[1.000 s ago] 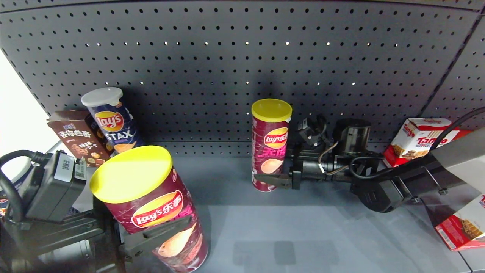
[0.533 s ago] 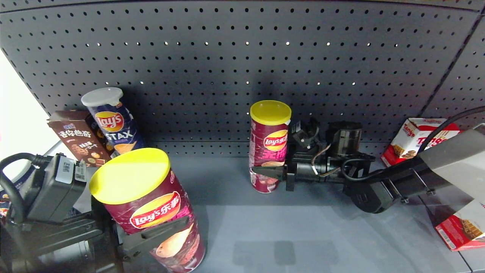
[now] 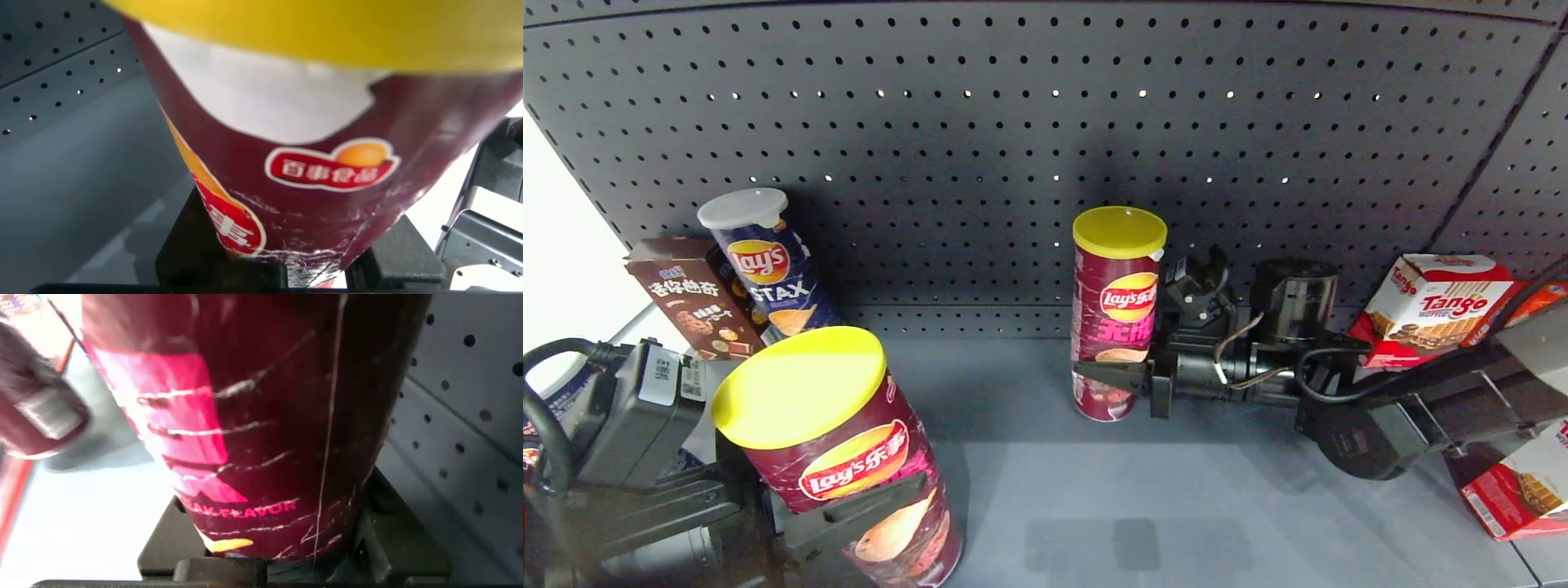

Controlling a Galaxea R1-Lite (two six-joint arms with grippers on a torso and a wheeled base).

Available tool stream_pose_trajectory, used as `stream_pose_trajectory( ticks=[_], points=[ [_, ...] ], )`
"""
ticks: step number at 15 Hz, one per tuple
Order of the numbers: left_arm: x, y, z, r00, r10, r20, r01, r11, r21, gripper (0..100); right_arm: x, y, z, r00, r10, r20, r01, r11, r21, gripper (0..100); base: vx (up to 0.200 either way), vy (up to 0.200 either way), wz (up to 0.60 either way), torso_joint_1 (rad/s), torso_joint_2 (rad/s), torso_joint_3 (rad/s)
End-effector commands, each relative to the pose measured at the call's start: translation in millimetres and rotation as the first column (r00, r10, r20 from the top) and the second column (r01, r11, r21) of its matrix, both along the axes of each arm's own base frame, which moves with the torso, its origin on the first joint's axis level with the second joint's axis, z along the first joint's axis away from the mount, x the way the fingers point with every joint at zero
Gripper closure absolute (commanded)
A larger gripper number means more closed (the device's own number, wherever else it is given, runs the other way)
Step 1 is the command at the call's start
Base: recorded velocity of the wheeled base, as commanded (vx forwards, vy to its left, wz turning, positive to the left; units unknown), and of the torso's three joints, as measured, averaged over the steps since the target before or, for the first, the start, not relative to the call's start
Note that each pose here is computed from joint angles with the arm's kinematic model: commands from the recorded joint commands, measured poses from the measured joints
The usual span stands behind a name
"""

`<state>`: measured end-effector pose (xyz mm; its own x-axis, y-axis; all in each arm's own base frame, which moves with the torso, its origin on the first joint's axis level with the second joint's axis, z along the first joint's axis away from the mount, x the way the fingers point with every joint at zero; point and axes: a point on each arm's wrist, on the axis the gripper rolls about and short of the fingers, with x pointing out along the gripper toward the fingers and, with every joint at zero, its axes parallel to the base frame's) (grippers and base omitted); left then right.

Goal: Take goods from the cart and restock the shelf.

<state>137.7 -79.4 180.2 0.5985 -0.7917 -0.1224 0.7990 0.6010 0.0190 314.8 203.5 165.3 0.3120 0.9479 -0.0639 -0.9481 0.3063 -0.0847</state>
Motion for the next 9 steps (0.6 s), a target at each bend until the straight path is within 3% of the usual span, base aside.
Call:
stream_pose_trajectory(
  ticks=[1,4,9],
  points=[
    [1,-0.2,1.7,1.0,0.001,0.006,-0.001,1.0,-0.003,100,-46,-8,25,1.0,-0.013,0.019,0.012,1.0,0.027,100,0.0,0.0,0.0,0.0,0.0,0.0],
    [2,1.8,2.1,1.0,0.015,0.008,-0.015,1.0,-0.003,100,-83,-15,34,1.0,-0.014,0.026,0.014,0.999,0.031,100,0.0,0.0,0.0,0.0,0.0,0.0],
    [1,3.1,-0.4,1.0,0.021,0.0,-0.021,1.0,0.001,100,-142,-9,11,0.998,-0.056,-0.035,0.056,0.998,-0.001,100,0.0,0.0,0.0,0.0,0.0,0.0]
  ],
)
